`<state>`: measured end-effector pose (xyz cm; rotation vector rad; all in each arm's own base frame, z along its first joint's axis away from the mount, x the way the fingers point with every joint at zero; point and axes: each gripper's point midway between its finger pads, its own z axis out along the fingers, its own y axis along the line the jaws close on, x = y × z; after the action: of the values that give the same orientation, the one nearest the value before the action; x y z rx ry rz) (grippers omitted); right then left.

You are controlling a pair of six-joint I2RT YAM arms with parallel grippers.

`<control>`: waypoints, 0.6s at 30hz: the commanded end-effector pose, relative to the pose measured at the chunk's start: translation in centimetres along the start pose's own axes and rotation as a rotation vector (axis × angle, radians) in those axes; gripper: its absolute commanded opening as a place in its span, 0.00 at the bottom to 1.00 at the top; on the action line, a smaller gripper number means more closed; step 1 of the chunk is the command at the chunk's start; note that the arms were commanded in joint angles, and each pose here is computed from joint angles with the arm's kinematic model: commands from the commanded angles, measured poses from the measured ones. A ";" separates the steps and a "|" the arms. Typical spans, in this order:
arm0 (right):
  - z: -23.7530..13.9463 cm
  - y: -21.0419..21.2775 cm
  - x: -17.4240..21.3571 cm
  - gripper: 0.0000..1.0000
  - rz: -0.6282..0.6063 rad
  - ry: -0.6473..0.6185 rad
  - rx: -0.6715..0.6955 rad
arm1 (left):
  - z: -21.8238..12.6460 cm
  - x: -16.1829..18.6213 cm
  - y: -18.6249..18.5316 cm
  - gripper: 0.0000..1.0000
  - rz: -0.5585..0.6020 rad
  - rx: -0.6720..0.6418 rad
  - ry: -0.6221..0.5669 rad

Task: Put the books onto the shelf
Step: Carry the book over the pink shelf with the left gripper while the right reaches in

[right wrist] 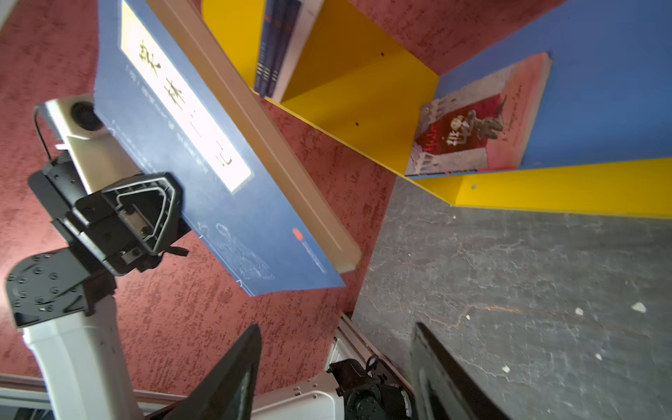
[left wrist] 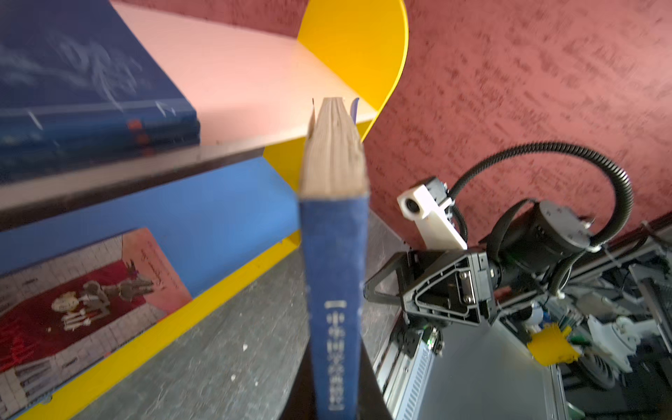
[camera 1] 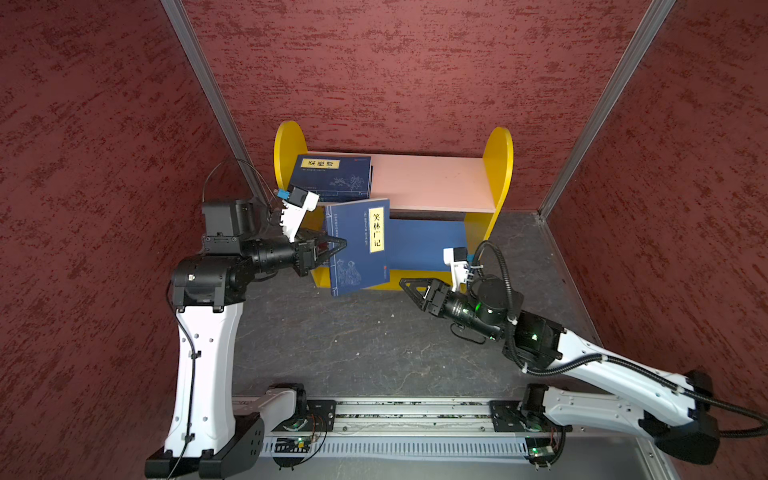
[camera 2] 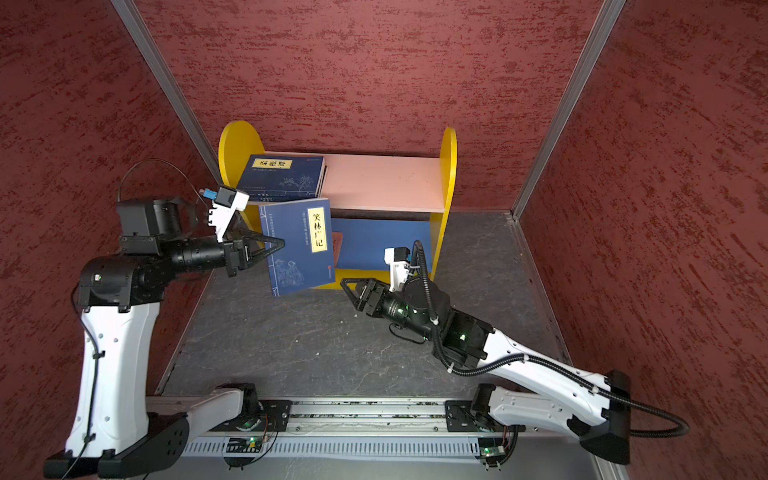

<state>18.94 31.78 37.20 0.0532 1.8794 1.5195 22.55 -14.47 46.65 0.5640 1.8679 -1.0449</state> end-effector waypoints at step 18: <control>7.2 12.6 -8.3 0.82 -0.098 -0.144 -0.362 | -5.0 -13.9 -0.4 0.00 -0.372 -0.012 -0.652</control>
<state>23.93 37.77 48.60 -0.0558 1.5632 1.6244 27.93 -10.98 57.11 -0.0853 1.5406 -1.2306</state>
